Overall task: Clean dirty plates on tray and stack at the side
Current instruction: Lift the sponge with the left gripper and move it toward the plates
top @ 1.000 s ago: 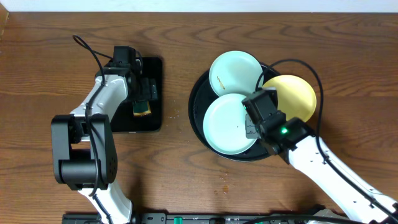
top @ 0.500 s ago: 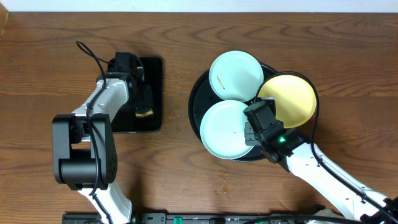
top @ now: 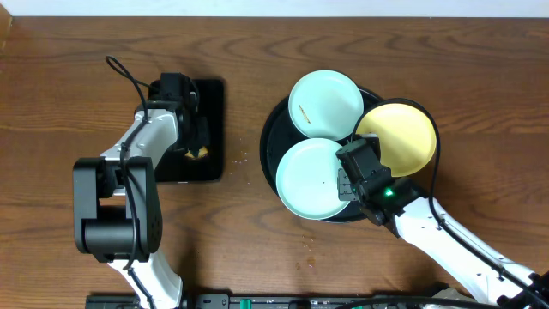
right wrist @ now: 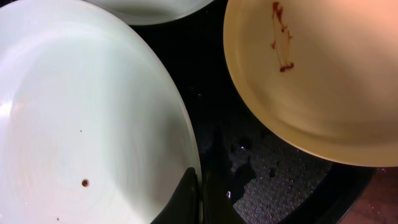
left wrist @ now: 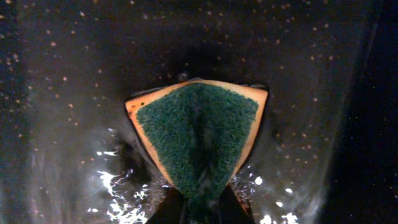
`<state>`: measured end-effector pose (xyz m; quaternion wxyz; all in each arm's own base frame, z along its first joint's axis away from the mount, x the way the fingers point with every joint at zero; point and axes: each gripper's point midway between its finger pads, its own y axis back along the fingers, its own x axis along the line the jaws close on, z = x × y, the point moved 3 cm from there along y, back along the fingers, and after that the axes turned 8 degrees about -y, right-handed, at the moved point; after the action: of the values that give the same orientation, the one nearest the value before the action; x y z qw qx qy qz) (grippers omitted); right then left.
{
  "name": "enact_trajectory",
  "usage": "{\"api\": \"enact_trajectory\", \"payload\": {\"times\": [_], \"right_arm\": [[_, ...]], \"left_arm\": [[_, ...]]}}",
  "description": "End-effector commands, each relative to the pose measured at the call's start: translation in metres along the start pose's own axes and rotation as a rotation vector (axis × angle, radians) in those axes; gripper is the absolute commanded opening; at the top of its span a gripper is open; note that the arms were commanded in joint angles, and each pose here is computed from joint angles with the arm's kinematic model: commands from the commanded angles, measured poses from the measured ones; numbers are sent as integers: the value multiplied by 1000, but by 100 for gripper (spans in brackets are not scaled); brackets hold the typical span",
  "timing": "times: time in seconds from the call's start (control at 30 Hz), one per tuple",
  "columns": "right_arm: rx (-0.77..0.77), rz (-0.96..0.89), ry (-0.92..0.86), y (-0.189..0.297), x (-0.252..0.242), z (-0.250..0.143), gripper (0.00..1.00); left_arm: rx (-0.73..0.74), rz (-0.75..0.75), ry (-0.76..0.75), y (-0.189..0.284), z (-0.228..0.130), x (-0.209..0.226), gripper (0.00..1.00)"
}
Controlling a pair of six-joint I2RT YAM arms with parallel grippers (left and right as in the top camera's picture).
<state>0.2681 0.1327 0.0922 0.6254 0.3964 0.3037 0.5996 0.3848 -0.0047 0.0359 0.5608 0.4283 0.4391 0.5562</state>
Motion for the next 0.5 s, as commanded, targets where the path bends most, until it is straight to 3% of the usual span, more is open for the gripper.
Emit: {"api": "enact_trajectory", "payload": {"times": [0.0, 0.27, 0.4, 0.47], "right_arm": [[11, -5, 11, -2, -3, -4, 1], [8, -3, 10, -2, -2, -3, 1], [8, -3, 10, -2, -2, -3, 2], [8, -3, 10, -2, -2, -3, 10]], "left_arm": [[-58, 34, 33, 19, 13, 5, 7], [-339, 22, 58, 114, 44, 4, 7], [-393, 19, 58, 131, 49, 3, 7], [-387, 17, 59, 128, 48, 3, 7]]}}
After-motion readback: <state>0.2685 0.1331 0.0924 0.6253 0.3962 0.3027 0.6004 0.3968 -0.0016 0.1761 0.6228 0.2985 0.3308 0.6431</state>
